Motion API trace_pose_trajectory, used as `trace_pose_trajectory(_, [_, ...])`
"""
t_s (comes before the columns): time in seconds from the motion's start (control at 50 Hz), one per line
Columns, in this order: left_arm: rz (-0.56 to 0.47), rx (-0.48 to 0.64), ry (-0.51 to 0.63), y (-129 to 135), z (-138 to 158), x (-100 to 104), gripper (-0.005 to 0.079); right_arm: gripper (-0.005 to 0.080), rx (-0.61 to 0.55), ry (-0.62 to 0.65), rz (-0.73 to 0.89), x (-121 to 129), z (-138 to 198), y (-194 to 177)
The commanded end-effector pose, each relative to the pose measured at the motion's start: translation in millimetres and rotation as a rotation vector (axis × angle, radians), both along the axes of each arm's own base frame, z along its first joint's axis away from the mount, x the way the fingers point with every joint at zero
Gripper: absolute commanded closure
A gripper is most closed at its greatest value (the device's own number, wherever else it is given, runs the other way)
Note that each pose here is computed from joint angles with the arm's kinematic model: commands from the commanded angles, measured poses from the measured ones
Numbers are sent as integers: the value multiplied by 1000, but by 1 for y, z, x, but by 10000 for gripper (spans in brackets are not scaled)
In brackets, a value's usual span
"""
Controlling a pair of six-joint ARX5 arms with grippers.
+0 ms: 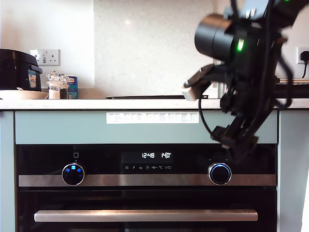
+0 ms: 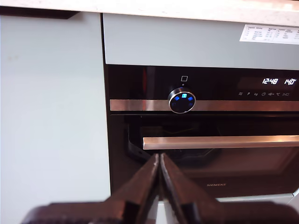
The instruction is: Switch the oven temperature to 140 degrees by turning the right rotary switch until the correct number is selected
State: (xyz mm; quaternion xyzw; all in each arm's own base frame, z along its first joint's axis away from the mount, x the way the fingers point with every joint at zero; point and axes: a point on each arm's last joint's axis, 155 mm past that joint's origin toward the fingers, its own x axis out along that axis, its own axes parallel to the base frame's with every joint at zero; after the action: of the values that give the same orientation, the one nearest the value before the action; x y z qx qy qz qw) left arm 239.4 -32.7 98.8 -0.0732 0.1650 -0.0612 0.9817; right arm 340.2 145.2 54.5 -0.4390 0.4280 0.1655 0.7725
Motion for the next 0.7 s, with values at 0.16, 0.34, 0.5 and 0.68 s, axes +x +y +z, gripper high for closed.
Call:
trace_pose_trajectory(0.16, [-2, -5, -22, -1, 8, 1, 764, 139, 34, 9, -22, -26, 14, 14])
trace_pose_trajectory(0.34, [-3, -5, -21, -1, 8, 1, 764, 668, 75, -6, -91, -36, 20, 17])
trace_pose_trajectory(0.5, [-4, 5, -21, -1, 7, 1, 764, 752, 220, 3, -164, -41, 25, 30])
trace_pose_trajectory(0.68, [3, 32, -31, 2, 9, 2, 764, 752, 442, -96, -131, -31, 66, 56])
